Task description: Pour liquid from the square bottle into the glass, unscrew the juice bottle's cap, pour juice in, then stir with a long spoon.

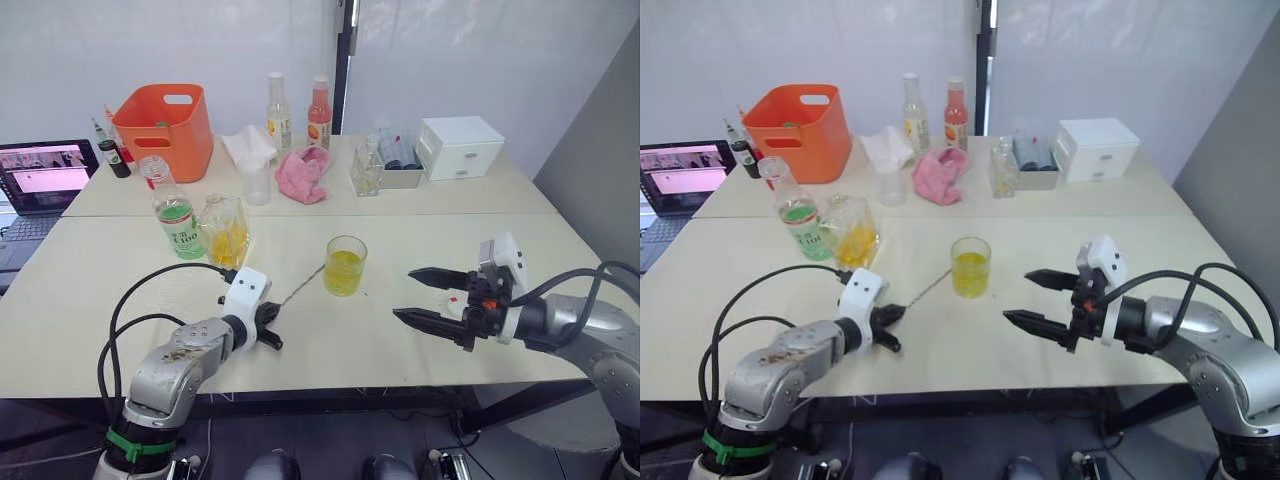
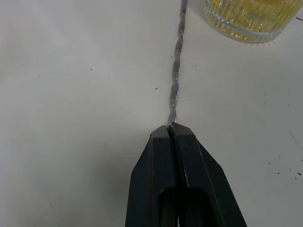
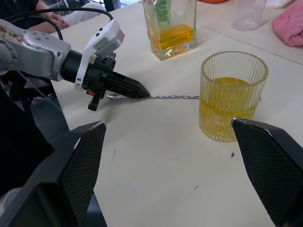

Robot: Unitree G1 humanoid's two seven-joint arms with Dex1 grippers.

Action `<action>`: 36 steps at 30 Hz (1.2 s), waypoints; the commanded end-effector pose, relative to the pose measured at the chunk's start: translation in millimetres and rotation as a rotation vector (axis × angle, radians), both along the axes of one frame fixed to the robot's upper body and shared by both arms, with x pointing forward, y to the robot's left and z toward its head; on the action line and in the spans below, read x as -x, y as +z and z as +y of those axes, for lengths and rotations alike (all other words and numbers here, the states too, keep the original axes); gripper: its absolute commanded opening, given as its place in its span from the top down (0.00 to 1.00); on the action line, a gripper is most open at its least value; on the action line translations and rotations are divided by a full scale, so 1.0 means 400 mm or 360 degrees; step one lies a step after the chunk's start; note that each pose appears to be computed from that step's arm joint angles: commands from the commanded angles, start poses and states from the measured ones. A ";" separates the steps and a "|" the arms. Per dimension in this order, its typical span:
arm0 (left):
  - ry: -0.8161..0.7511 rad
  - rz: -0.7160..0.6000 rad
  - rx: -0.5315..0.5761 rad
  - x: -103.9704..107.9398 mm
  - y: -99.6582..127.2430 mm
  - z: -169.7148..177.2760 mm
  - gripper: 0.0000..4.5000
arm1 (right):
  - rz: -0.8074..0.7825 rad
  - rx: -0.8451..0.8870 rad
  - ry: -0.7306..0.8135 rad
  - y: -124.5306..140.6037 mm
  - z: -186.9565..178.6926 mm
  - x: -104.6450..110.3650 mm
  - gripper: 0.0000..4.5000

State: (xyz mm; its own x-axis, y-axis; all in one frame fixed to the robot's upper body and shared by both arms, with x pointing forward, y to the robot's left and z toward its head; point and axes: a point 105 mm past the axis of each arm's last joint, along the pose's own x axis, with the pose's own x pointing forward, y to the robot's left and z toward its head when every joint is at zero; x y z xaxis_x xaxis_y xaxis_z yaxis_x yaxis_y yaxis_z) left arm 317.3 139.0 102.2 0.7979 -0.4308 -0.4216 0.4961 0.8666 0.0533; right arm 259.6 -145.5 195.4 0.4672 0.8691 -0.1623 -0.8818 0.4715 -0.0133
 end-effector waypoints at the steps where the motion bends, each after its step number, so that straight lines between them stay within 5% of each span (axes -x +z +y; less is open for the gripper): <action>1: 0.0051 -0.0063 -0.0071 -0.016 0.038 0.084 1.00 | -0.0083 -0.0019 -0.0020 0.026 0.000 0.010 0.00; 11: -0.0186 -0.0103 -0.0126 0.044 0.085 0.191 1.00 | -0.0098 -0.0037 -0.0055 0.023 0.013 0.019 0.00; 18: -0.0439 -0.0102 0.0179 0.073 0.128 0.111 1.00 | -0.0083 -0.0032 -0.0067 0.016 0.016 0.017 0.00; 27: -0.0406 0.0022 0.0078 0.021 0.052 0.046 0.37 | -0.0088 -0.0030 -0.0095 0.017 0.019 0.018 0.00; 33: -0.0481 0.0076 -0.0131 -0.007 -0.007 0.005 0.37 | -0.0087 -0.0039 -0.0117 0.017 0.020 0.020 0.00; 36: -0.0487 0.0140 -0.0243 -0.009 -0.036 0.005 0.56 | -0.0088 -0.0042 -0.0121 0.018 0.022 0.022 0.00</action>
